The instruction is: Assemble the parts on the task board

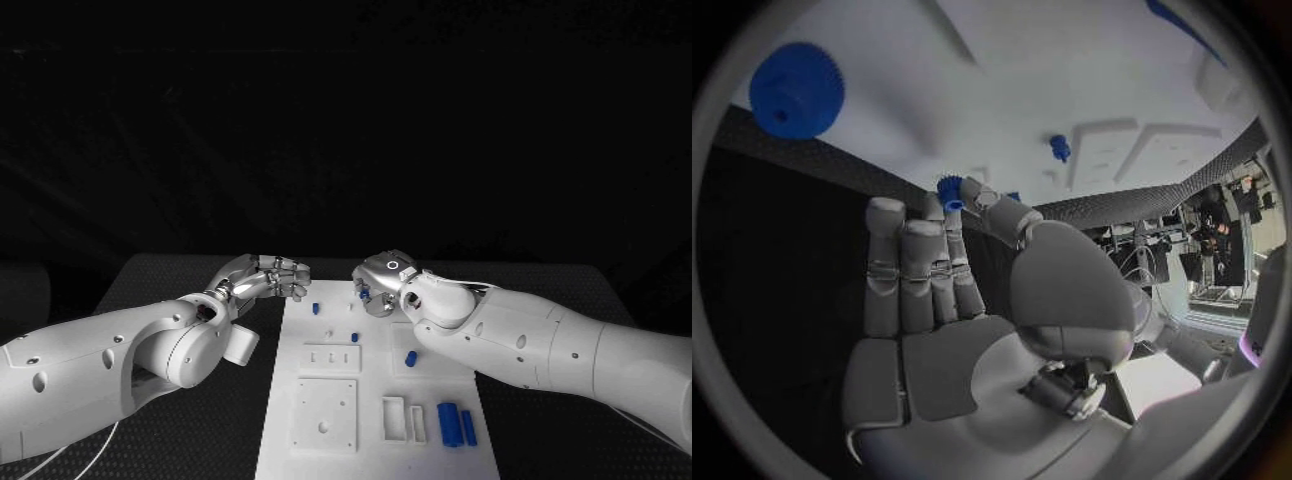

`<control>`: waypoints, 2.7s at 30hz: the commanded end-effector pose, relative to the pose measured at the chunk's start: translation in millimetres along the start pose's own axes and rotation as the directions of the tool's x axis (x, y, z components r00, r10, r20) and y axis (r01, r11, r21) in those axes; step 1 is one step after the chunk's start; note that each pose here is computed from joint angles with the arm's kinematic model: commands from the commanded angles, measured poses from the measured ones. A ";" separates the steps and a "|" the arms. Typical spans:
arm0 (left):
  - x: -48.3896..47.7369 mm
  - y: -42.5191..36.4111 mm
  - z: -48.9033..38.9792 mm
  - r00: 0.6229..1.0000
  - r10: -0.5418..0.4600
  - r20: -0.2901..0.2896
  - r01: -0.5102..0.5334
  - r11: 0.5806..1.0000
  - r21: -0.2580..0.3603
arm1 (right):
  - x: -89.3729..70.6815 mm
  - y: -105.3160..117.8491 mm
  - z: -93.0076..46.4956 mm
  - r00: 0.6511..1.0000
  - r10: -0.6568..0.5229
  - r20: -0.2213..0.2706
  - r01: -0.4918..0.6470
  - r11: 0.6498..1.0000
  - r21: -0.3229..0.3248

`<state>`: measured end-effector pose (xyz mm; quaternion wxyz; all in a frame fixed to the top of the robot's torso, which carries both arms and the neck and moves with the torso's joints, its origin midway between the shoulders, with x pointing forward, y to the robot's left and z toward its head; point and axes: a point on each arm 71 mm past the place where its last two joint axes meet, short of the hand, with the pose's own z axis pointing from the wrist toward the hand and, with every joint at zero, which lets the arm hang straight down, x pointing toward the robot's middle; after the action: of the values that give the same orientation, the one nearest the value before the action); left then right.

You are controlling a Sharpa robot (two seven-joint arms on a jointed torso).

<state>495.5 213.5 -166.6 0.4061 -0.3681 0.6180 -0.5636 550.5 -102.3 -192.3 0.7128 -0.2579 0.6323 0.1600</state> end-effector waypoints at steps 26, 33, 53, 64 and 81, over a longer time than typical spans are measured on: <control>10.9 -4.4 3.9 0.999 -0.011 -0.035 0.012 1.000 0.019 | -3.3 2.7 17.4 0.999 -0.044 0.018 0.044 0.998 0.034; 11.7 -4.6 4.8 0.999 -0.011 -0.036 0.012 1.000 0.019 | -2.6 2.4 18.5 0.999 -0.050 0.011 0.050 0.998 0.035; 14.1 -4.7 6.9 0.999 -0.011 -0.040 0.012 1.000 0.020 | -2.4 5.2 21.2 0.999 -0.051 0.007 0.050 0.998 0.032; 15.3 -4.8 7.6 0.999 -0.012 -0.044 0.013 1.000 0.020 | -0.8 7.5 22.6 0.999 -0.043 -0.017 0.044 0.999 0.029; 15.3 -4.6 8.1 0.999 -0.012 -0.045 0.013 1.000 0.019 | 0.4 6.6 22.8 0.999 -0.040 -0.025 0.040 0.999 0.033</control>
<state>497.3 198.8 -165.2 0.3985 -0.3604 0.6202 -0.5716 565.9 -84.1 -188.9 0.7205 -0.2560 0.6302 0.1347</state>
